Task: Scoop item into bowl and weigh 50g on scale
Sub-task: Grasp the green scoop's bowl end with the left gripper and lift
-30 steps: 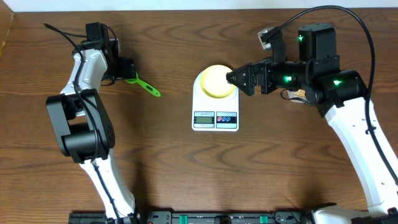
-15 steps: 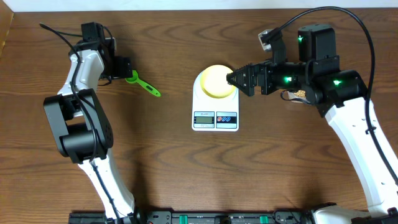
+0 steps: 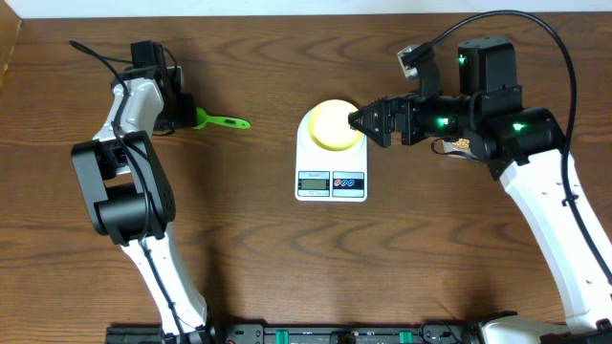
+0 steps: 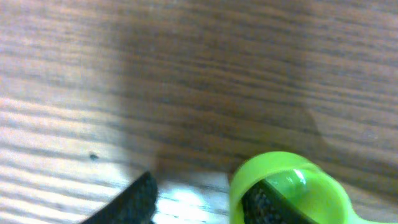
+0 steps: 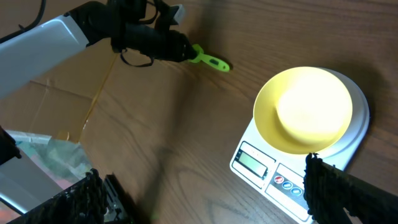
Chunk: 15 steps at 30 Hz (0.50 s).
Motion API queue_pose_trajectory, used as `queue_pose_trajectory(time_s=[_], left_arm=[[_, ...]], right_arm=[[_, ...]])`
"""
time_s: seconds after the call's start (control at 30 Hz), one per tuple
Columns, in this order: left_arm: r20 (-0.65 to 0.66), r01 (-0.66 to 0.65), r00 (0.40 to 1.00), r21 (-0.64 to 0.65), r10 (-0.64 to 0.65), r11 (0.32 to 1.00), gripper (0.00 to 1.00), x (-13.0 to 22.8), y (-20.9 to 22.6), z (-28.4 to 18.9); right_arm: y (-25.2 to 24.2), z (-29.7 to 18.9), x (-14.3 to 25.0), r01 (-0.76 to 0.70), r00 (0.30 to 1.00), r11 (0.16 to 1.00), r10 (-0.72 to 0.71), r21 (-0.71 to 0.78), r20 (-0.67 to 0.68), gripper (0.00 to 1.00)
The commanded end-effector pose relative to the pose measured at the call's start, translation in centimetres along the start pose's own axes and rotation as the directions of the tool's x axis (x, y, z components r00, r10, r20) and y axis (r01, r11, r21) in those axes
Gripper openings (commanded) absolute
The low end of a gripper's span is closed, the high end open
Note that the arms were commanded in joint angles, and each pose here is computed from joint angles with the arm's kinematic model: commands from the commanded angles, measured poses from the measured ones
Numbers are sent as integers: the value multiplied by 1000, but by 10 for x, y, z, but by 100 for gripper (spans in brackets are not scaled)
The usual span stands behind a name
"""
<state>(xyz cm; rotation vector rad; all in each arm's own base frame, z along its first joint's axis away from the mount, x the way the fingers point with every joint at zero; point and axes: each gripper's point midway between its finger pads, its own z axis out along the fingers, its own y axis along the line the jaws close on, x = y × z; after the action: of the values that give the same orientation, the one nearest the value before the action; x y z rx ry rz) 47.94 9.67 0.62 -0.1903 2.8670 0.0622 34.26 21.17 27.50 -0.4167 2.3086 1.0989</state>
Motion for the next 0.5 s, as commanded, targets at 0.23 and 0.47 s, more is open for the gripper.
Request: queue_pose_trajectory(time_s=[0.23, 0.47], left_arm=[[-34, 18, 999, -1, -18, 1000, 8, 8, 2, 5], [-35, 40, 999, -2, -40, 999, 7, 9, 2, 5]], right_arm=[[8, -5, -7, 10, 1000, 1000, -10, -7, 20, 99], [8, -5, -7, 10, 1000, 1000, -10, -6, 19, 99]])
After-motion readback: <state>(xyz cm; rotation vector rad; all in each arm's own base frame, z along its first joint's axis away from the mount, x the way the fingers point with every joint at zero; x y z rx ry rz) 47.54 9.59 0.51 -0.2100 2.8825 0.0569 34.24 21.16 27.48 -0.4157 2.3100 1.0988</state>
